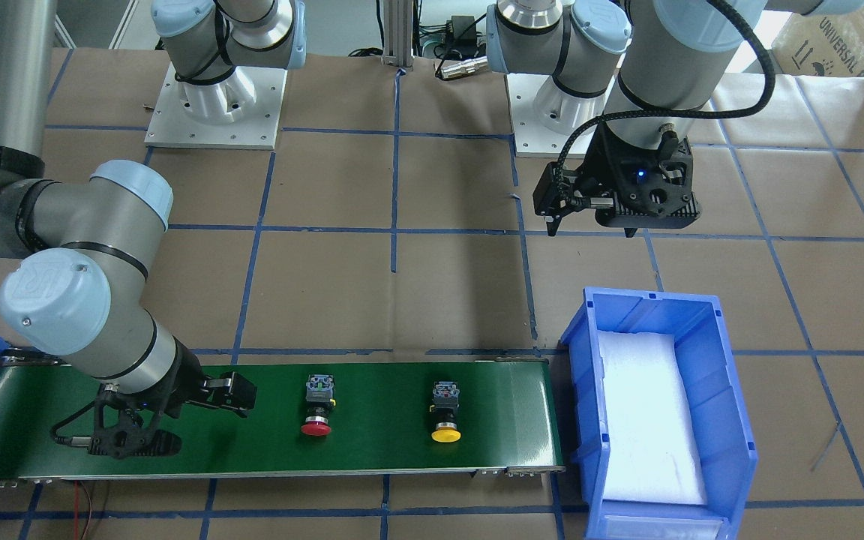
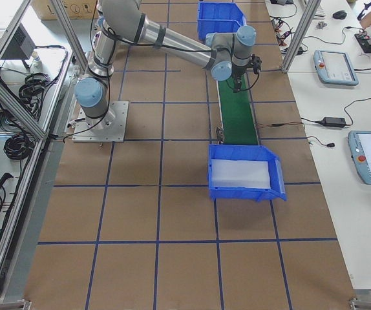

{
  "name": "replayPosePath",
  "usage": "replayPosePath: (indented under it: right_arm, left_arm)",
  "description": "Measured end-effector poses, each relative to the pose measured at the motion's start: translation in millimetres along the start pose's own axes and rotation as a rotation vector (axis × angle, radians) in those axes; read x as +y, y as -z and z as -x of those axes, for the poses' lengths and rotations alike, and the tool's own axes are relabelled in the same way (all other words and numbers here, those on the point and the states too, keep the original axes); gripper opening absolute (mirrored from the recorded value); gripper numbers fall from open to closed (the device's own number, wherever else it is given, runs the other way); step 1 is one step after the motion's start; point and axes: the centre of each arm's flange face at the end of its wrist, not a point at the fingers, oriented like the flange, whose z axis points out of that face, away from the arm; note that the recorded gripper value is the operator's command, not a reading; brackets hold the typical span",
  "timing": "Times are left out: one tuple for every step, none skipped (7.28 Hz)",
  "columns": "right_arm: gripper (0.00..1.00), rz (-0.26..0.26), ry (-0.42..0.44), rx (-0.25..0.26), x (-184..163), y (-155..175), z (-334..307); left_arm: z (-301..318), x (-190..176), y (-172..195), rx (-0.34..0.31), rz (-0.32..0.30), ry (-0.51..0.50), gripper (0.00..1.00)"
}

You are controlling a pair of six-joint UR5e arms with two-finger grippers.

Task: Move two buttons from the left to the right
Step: 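Withdraw the left gripper over the bin while the right gripper lowers toward the red button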

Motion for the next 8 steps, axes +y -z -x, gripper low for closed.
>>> replayPosePath:
  right_arm:
    - [1.0, 0.004, 0.0, 0.0, 1.5, -1.7, 1.3]
    - [1.0, 0.01, 0.001, 0.0, 3.8, -4.2, 2.6]
    - [1.0, 0.015, 0.002, 0.0, 5.6, -6.2, 3.8]
    - [1.0, 0.016, 0.003, 0.0, 6.6, -6.6, 4.3]
    - [1.0, 0.015, 0.003, 0.001, 7.0, -5.5, 4.6]
    - [1.0, 0.013, 0.003, 0.001, 7.4, -3.8, 4.9]
    - [1.0, 0.013, 0.003, 0.001, 7.7, -3.3, 5.0]
    - [1.0, 0.013, 0.004, 0.001, 7.8, -3.2, 5.0]
  left_arm:
    - [0.4, 1.5, 1.8, -0.001, -0.003, 0.0, 1.0]
    - [0.2, 1.9, 2.0, 0.001, -0.003, 0.002, 1.0]
    - [-0.3, 1.7, 1.0, 0.005, 0.0, 0.006, 1.0]
    - [-0.5, 1.9, 1.0, 0.005, 0.001, 0.008, 1.0]
    - [-0.5, 2.6, 1.6, 0.006, 0.002, 0.007, 1.0]
    - [-0.8, 3.6, 2.2, 0.006, 0.003, 0.004, 1.0]
    - [-1.0, 4.1, 2.1, 0.007, 0.004, 0.003, 1.0]
    - [-1.1, 4.9, 1.7, 0.008, 0.009, 0.001, 1.0]
